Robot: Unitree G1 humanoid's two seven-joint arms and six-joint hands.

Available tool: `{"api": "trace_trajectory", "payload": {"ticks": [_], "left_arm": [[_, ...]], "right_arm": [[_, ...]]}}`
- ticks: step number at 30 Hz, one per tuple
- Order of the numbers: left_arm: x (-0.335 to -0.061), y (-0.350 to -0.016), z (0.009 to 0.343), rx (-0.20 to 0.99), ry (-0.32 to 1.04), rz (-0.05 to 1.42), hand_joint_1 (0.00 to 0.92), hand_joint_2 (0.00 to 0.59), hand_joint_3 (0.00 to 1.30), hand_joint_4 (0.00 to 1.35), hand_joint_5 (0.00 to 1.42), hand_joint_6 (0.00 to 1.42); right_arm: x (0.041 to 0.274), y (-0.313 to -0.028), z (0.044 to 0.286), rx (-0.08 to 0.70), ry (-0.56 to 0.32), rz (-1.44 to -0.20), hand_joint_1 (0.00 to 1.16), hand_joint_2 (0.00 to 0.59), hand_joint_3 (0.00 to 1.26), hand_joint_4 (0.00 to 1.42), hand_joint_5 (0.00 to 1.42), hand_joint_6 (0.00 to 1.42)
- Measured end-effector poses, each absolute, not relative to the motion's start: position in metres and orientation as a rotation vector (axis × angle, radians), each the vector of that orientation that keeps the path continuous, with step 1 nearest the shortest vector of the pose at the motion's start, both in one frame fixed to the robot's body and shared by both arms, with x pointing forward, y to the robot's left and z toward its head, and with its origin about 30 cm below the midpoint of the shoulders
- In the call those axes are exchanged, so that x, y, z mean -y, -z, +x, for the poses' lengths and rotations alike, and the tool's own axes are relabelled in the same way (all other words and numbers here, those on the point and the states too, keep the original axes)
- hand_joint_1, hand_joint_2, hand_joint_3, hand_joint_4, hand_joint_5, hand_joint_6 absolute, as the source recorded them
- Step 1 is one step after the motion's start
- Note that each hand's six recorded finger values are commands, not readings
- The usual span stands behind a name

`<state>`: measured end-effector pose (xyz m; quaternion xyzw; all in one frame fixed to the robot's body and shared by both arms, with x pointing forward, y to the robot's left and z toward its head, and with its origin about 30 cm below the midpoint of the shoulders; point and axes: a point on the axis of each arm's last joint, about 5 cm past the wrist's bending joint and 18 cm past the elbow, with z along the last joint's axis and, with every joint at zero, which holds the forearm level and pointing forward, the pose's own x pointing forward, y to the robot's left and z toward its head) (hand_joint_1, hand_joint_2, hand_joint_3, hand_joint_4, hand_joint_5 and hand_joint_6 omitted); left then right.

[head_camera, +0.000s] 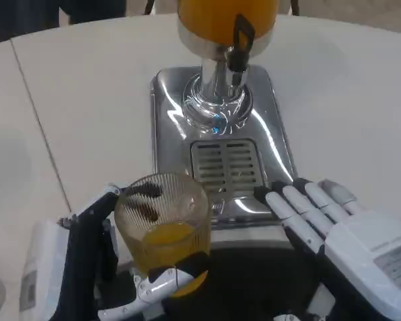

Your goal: Grasp the cup under the faucet to collect the drink, then remove the cup.

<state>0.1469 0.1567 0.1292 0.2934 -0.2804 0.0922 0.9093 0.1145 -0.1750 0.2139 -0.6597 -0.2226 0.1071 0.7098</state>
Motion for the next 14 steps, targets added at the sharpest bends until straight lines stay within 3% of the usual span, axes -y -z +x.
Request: {"api": "trace_trajectory", "payload": {"ticks": [14], "left_arm": [[-0.1563,-0.1309,0.1489,0.578,-0.176,0.606,0.643,0.007,1.12,0.98,1.39,1.42]], "right_arm": [[0.1692,-0.2085,0.112,0.47,-0.224,-1.426,0.4,0.411,0.0,0.0,0.0,0.0]]}}
